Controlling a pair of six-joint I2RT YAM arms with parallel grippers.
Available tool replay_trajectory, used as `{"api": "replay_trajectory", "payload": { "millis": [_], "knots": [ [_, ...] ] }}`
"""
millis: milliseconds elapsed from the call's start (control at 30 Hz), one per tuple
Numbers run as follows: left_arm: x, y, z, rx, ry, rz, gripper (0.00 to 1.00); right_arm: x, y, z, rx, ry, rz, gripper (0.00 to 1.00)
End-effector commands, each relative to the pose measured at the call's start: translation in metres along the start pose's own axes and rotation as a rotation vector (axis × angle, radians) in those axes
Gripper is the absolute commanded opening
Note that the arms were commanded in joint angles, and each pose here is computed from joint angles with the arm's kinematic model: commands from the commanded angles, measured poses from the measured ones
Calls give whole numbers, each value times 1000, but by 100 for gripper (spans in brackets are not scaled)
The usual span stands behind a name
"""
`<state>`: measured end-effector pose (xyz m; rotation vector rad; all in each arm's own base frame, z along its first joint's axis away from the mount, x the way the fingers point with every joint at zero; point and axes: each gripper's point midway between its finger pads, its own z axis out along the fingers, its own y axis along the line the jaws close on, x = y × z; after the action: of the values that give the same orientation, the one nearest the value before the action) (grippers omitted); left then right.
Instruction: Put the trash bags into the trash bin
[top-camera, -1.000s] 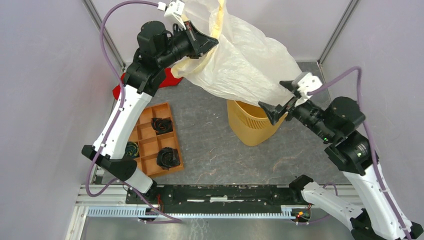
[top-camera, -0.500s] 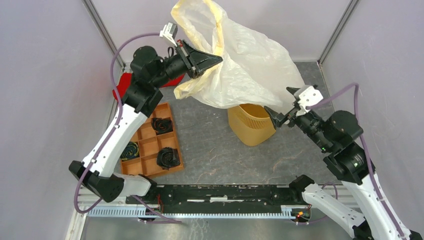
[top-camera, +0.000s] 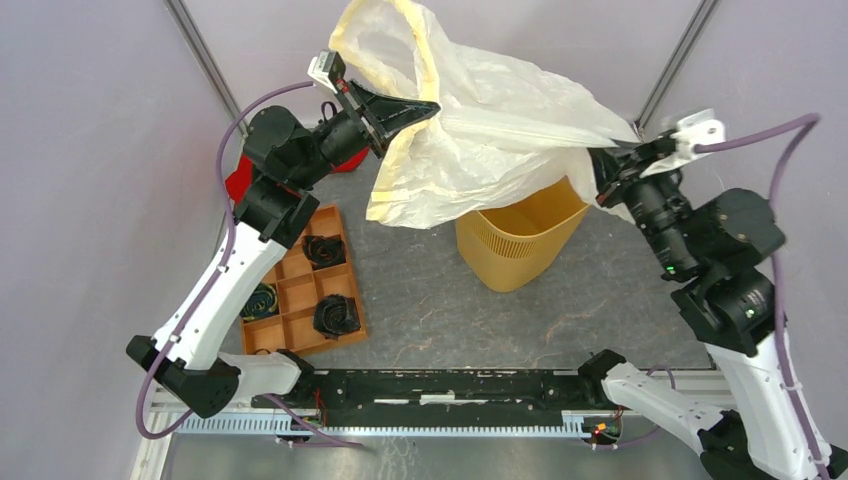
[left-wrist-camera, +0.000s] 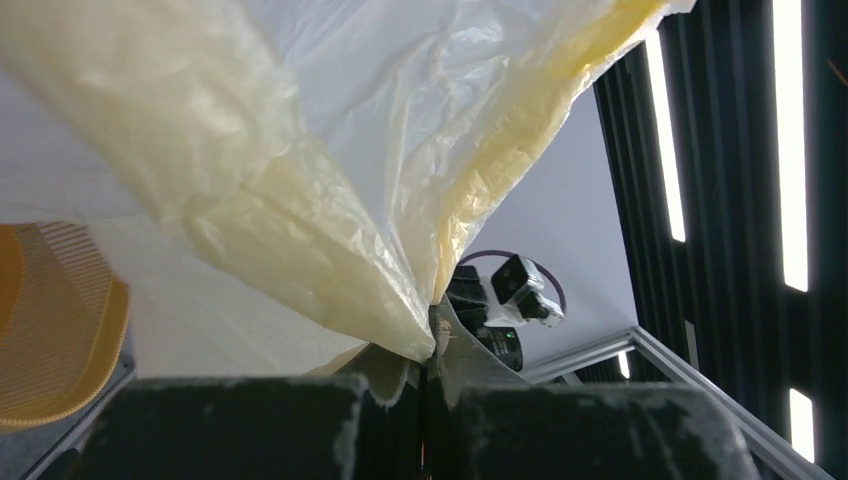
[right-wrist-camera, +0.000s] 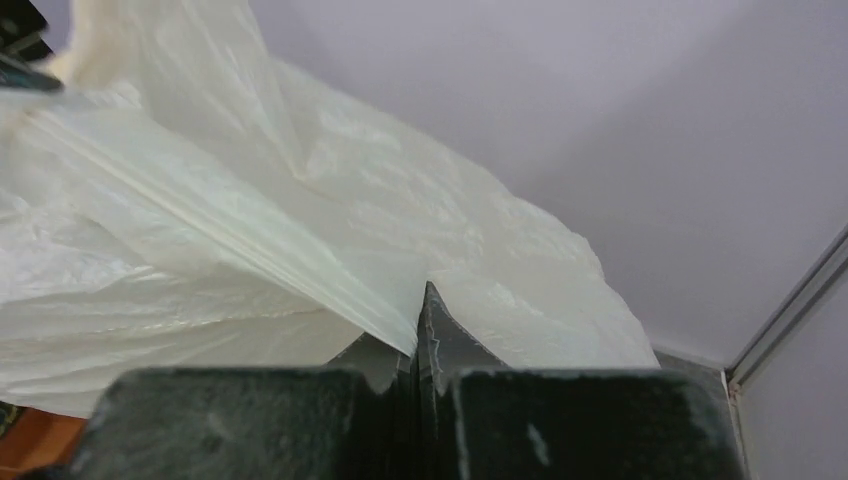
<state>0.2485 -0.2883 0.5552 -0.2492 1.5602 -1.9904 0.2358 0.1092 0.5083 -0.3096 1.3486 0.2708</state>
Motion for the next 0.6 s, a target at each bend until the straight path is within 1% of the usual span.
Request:
{"api": "replay_trajectory", "payload": {
  "millis": [0,100,167,267,367,433,567],
  "knots": [
    [-9,-4,-4,-15,-64,-66,2,-58,-11,-11,50,-108,127,1],
    [-10,-13,-6,1,-75,-54,2,-86,4,-22,-56,-140,172,1],
    [-13,-33,-11,40,-101,10,2,-101,10,-35,-105,-176,207,1],
    [-16,-61,-20,83,-143,106,2,-116,15,-53,-152,-220,245,1],
    [-19,-78,-32,113,-192,176,2,-114,28,-54,-221,-227,282,1],
    [-21,-80,-38,115,-224,200,2,-105,33,-47,-231,-201,299,1],
    [-28,-54,-39,8,-261,170,2,-90,38,-30,-217,-145,391,1]
  ]
}}
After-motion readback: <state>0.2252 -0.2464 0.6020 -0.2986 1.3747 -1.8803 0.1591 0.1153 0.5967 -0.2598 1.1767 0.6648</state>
